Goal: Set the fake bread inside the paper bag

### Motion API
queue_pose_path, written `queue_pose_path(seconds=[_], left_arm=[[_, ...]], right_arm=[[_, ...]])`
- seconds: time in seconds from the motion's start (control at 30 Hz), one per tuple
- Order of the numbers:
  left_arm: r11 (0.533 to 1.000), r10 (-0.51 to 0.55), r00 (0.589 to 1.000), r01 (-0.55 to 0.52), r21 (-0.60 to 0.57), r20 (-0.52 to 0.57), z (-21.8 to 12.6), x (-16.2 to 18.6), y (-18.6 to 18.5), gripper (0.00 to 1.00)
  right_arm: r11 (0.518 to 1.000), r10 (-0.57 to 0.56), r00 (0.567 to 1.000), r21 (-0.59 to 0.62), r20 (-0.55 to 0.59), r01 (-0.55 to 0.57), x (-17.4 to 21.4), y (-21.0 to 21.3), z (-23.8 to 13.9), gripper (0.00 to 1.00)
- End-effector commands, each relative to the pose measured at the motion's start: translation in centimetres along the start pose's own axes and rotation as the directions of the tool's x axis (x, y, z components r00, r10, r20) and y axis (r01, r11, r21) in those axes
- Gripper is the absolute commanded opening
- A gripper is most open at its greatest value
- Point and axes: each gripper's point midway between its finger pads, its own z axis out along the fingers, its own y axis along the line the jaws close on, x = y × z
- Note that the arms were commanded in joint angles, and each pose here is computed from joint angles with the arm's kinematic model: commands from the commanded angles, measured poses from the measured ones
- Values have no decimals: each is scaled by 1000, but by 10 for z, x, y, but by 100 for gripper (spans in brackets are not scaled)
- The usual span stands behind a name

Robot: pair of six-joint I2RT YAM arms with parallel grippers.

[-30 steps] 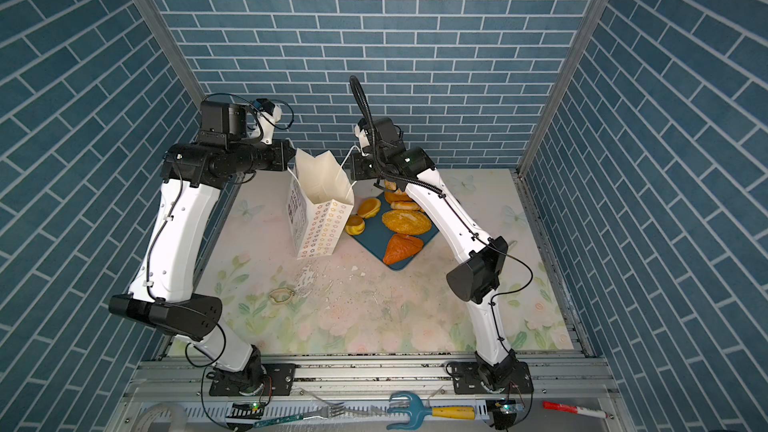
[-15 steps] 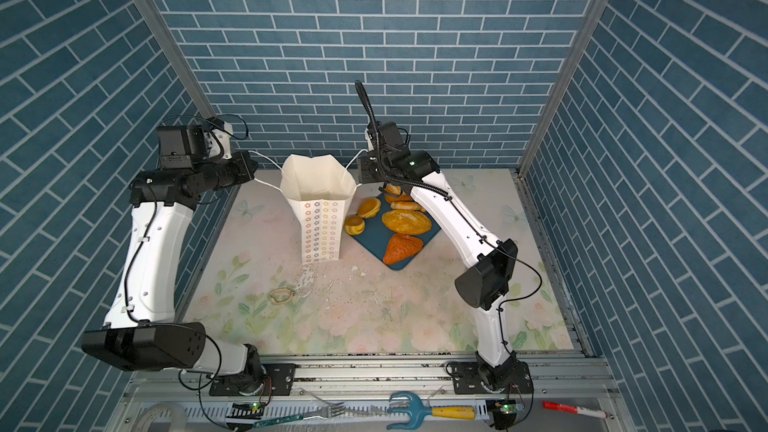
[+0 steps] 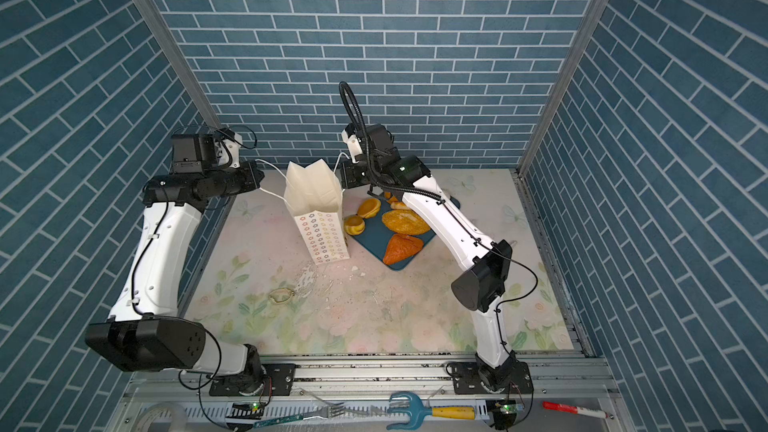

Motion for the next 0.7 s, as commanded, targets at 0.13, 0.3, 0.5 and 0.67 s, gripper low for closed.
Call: queue_pose_path(seconds=[0.13, 0.3, 0.5, 0.67], left_arm=[[999, 16, 1000, -16, -29, -6, -3, 2, 6, 0], [999, 15, 1000, -15, -39, -5, -11, 1, 5, 0], [998, 38, 999, -37, -51, 13, -21, -1, 4, 0], [999, 25, 999, -24, -40, 23, -23, -3, 1, 0]], right_arm=[[999, -33, 999, -24, 15, 33, -5, 10, 0, 0], [998, -29, 999, -52, 16, 30, -7, 21, -2, 0], [995, -74, 996, -65, 53, 77, -15, 38, -11, 0], [993, -78, 995, -79, 56, 82, -16, 44, -16, 0]])
